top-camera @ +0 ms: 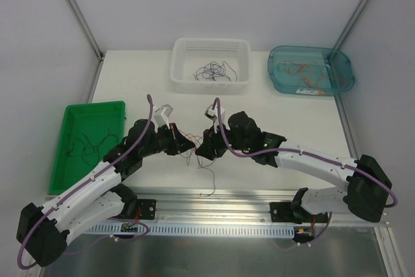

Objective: Untangle the cables
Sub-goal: Untie the cable.

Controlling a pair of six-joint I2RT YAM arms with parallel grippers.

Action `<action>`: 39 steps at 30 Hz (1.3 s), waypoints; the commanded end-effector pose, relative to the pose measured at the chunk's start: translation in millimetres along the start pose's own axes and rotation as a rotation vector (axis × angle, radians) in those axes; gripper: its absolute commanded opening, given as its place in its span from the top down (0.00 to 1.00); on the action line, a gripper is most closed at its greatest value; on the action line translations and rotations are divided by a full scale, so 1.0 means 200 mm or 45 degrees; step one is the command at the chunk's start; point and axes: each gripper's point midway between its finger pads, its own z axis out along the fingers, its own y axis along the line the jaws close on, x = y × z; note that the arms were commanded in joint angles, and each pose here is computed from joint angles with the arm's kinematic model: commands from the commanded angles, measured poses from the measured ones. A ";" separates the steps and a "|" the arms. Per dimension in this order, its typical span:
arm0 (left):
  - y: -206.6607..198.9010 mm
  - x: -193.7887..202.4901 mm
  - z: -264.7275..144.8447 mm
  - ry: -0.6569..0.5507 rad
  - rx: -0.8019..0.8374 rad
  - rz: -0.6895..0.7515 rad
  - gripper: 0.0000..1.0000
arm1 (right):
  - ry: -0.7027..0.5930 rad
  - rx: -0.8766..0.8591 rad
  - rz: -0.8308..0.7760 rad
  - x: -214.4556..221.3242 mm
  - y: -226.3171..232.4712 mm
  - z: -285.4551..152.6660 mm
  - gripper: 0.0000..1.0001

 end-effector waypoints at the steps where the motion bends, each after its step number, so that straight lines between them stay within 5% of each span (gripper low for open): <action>1: -0.11 -0.07 -0.04 -0.046 0.076 0.007 1.00 | -0.106 0.015 -0.019 -0.12 0.01 0.03 0.56; 10: -0.11 -0.04 -0.04 -0.018 0.094 0.008 1.00 | -0.150 0.021 -0.027 -0.14 0.00 0.03 0.76; 14: -0.10 -0.04 -0.04 -0.023 0.089 0.012 1.00 | -0.152 0.052 -0.041 -0.13 -0.02 0.01 0.99; 20: -0.06 -0.06 -0.06 -0.085 0.037 0.017 1.00 | -0.161 0.171 -0.008 -0.11 -0.16 -0.10 0.99; 26: -0.11 -0.02 -0.05 0.015 0.109 0.090 1.00 | -0.148 0.242 0.010 -0.13 -0.22 -0.19 0.99; 27: -0.11 -0.01 -0.05 0.021 0.111 0.093 1.00 | -0.119 0.252 0.012 -0.11 -0.23 -0.19 0.97; 31: -0.10 -0.01 -0.04 0.020 0.091 0.056 1.00 | -0.062 0.239 -0.018 -0.12 -0.18 -0.20 0.63; 39: -0.09 -0.06 0.00 -0.006 0.029 -0.076 1.00 | -0.029 0.245 -0.141 -0.12 -0.02 -0.22 0.61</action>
